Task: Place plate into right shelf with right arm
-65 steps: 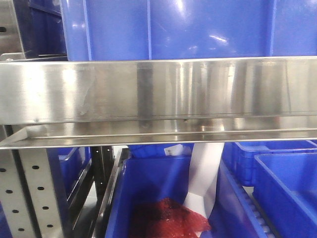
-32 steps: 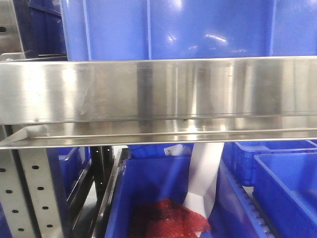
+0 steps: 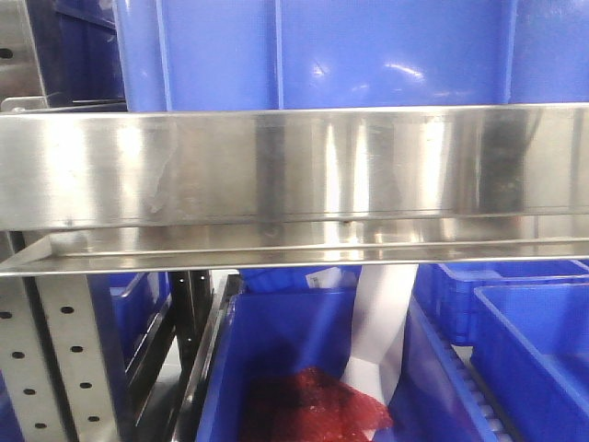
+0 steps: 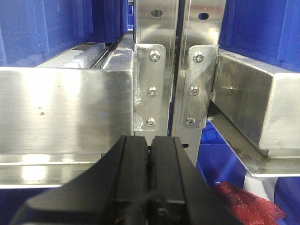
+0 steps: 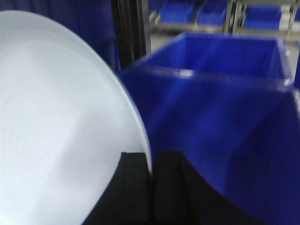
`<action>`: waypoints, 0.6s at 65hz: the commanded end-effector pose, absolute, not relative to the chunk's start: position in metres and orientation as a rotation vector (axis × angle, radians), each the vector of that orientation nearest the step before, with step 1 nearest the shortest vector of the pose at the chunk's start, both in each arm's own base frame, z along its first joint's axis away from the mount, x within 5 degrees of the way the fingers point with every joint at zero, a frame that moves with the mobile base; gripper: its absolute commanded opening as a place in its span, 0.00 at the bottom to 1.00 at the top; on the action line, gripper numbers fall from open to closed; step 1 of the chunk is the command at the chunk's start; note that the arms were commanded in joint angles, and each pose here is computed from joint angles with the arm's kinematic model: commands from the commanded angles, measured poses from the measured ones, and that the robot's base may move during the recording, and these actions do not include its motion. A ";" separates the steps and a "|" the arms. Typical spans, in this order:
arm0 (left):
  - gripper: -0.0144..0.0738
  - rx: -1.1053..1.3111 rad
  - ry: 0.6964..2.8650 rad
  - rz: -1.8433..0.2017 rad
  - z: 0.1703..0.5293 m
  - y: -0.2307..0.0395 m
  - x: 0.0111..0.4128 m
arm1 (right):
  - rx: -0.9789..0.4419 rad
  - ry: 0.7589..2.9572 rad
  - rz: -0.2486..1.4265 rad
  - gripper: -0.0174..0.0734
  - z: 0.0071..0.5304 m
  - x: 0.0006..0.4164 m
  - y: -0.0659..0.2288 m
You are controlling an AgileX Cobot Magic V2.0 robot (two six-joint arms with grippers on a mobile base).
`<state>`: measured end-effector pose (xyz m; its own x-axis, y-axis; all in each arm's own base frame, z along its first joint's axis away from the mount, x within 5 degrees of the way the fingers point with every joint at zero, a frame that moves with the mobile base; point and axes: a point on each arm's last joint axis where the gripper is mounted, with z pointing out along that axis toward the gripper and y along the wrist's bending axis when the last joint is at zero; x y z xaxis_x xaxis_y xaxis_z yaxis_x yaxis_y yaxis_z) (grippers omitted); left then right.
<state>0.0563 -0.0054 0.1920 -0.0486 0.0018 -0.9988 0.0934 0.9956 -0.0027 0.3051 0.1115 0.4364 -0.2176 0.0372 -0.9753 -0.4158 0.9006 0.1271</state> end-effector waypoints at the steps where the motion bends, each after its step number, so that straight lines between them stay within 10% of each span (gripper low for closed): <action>1: 0.11 0.066 1.536 -0.084 0.197 -0.005 0.056 | -0.249 1.632 0.413 0.40 0.461 0.301 0.106; 15: 0.11 0.066 1.536 -0.084 0.197 -0.005 0.056 | -0.272 1.670 0.425 0.90 0.457 0.301 0.109; 39: 0.11 0.066 1.536 -0.084 0.197 -0.005 0.056 | -0.303 1.646 0.432 0.79 0.489 0.252 0.088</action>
<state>0.0563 -0.0054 0.1920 -0.0486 0.0018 -0.9988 0.0934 0.9956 -0.0027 0.2818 0.1068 0.4442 -0.2850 -0.0132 -0.9584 -0.4622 0.8779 0.1253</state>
